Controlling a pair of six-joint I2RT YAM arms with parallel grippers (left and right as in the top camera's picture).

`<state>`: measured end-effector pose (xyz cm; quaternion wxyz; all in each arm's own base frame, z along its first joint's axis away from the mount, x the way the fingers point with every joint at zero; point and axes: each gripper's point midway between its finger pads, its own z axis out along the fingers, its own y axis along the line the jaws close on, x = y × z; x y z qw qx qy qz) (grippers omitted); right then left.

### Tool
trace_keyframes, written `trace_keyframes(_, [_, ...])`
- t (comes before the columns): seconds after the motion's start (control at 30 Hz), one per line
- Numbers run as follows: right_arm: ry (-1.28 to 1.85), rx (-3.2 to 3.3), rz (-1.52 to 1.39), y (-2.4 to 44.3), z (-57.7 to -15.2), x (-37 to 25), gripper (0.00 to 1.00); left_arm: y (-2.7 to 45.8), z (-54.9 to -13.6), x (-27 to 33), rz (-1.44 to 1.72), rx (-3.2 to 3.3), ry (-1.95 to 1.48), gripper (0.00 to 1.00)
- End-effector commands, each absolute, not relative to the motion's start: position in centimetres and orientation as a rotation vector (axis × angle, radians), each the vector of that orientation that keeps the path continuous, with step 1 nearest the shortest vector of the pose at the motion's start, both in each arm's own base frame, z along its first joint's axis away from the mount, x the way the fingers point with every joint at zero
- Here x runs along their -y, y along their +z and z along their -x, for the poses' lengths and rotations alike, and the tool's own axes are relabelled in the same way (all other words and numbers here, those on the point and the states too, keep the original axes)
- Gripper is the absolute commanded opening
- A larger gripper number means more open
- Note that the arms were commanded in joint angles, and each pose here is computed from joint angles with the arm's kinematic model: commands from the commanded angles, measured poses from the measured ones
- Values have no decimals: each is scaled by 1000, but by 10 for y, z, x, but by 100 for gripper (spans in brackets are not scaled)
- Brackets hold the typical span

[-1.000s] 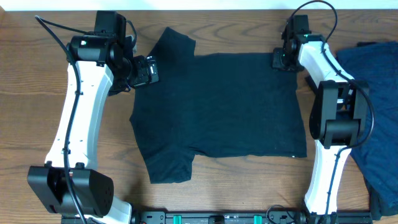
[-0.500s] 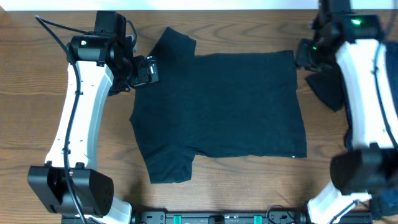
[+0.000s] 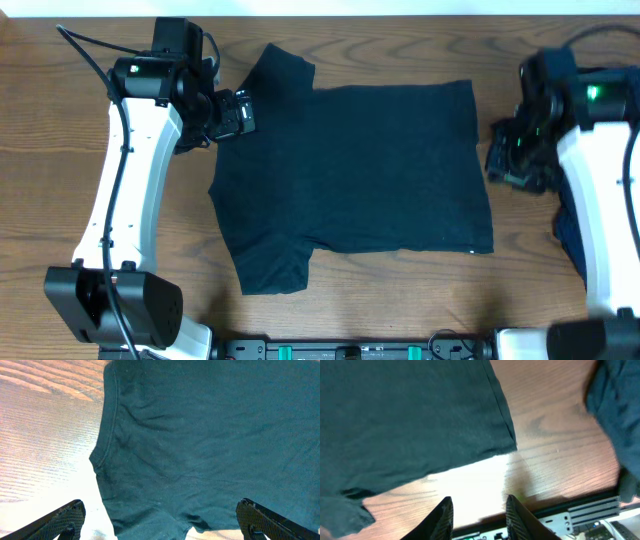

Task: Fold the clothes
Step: 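Move the right gripper down and grasp the shirt's lower right hem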

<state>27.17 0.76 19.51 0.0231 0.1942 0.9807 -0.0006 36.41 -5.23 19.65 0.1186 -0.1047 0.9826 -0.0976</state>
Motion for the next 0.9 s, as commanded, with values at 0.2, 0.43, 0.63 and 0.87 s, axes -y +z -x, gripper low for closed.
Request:
trace_keyframes(0.2, [25, -3140, -719, 104, -209, -12, 34, 193, -364, 49, 319, -2885, -269, 98])
trace_keyframes(0.43, [23, -3097, -812, 56, -205, -10, 34, 193, -364, 49, 319, -2885, -269, 98])
trace_keyframes(0.63, [55, -3017, -818, 52, -223, -10, 41, 193, -364, 49, 319, -2885, -269, 98])
trace_keyframes(0.87, [-37, -2965, -901, 52, -225, 14, 41, 193, -364, 49, 319, -2885, -269, 98])
